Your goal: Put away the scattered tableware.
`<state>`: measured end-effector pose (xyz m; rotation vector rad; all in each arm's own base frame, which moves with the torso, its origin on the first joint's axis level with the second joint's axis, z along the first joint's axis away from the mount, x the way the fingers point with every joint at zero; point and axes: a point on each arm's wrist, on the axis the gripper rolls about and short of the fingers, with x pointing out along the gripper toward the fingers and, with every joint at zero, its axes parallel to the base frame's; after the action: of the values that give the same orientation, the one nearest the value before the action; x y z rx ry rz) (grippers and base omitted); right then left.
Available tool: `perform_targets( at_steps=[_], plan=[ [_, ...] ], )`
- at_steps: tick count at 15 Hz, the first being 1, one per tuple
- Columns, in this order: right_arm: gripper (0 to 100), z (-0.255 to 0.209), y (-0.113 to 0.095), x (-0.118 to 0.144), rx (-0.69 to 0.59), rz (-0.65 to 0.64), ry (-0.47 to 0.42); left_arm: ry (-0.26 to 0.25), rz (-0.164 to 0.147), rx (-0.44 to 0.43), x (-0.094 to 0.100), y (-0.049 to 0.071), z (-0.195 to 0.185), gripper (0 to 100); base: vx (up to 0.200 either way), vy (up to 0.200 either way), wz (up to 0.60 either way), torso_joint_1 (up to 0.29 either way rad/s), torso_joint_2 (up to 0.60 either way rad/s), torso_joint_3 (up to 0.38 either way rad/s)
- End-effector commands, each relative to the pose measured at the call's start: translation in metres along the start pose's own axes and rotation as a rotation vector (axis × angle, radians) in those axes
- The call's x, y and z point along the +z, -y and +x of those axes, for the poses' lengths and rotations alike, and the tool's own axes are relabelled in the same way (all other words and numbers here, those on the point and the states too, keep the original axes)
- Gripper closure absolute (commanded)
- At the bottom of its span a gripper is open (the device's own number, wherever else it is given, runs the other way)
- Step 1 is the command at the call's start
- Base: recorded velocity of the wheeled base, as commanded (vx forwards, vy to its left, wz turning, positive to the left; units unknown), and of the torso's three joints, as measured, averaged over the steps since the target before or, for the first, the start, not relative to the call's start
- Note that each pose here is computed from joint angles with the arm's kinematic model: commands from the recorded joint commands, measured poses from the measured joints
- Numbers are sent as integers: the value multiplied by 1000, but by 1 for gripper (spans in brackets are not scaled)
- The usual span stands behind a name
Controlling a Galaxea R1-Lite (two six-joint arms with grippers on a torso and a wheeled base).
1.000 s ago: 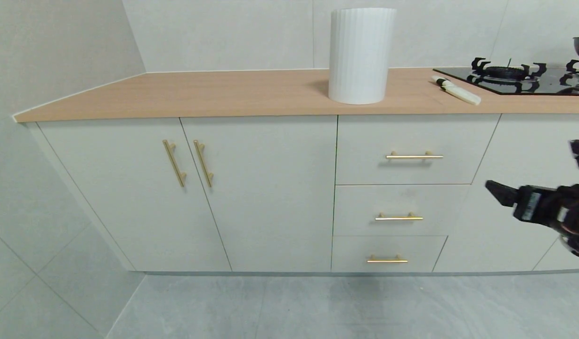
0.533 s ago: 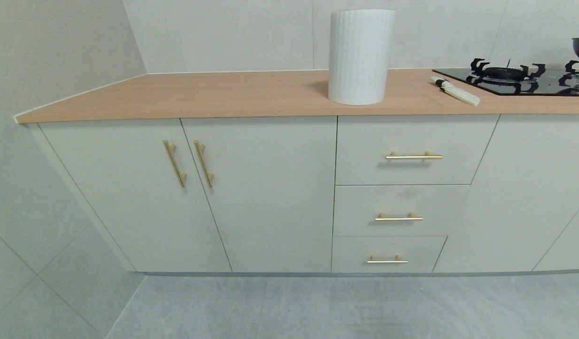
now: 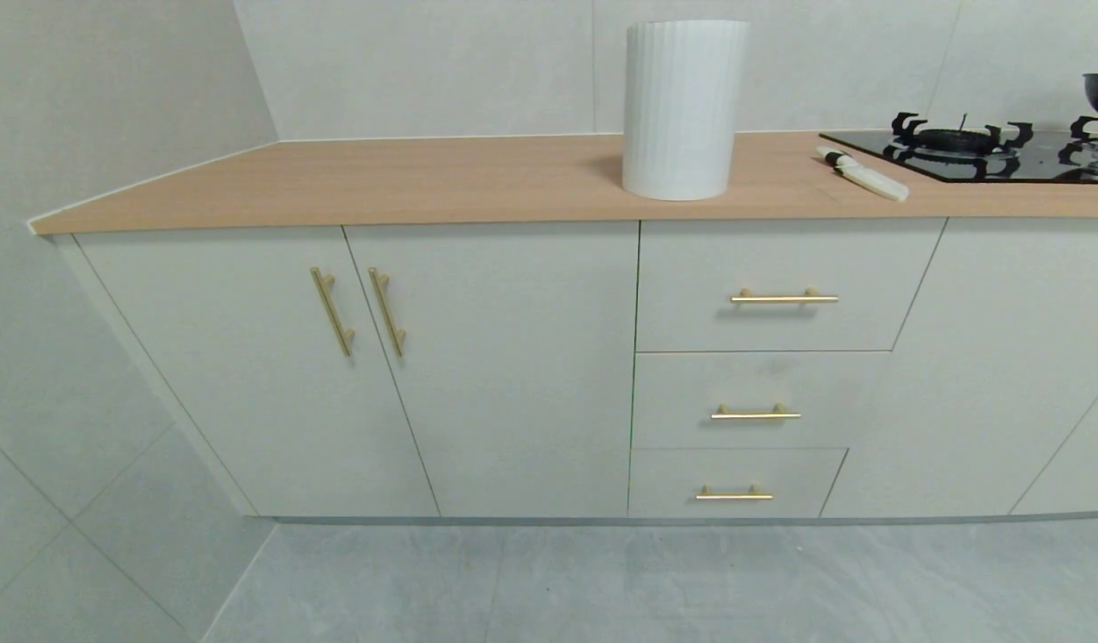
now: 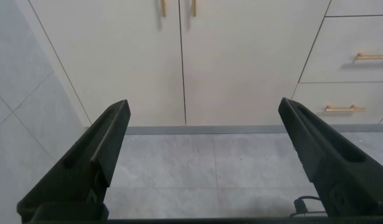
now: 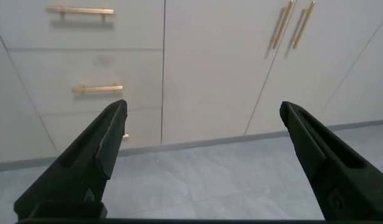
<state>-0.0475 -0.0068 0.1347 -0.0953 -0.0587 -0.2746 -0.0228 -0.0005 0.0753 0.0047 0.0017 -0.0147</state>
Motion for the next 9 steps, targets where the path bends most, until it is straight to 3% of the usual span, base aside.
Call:
perform_targets(
  at_steps=[1, 2, 6, 9],
  plan=[
    [0, -1, -1, -11, 8, 27, 7, 0, 0, 1, 0, 0, 0, 0, 0, 0, 0, 0, 0, 0],
    [0, 6, -8, -26, 123, 61, -10, 0, 0, -1, 0, 0, 0, 0, 0, 0, 0, 0, 0, 0],
    [0, 18, -16, -51, 204, 65, 24, 0, 0, -2, 0, 0, 0, 0, 0, 0, 0, 0, 0, 0],
    [0, 18, -17, -54, 256, 59, 3, 0, 0, -2, 0, 0, 0, 0, 0, 0, 0, 0, 0, 0]
  ],
)
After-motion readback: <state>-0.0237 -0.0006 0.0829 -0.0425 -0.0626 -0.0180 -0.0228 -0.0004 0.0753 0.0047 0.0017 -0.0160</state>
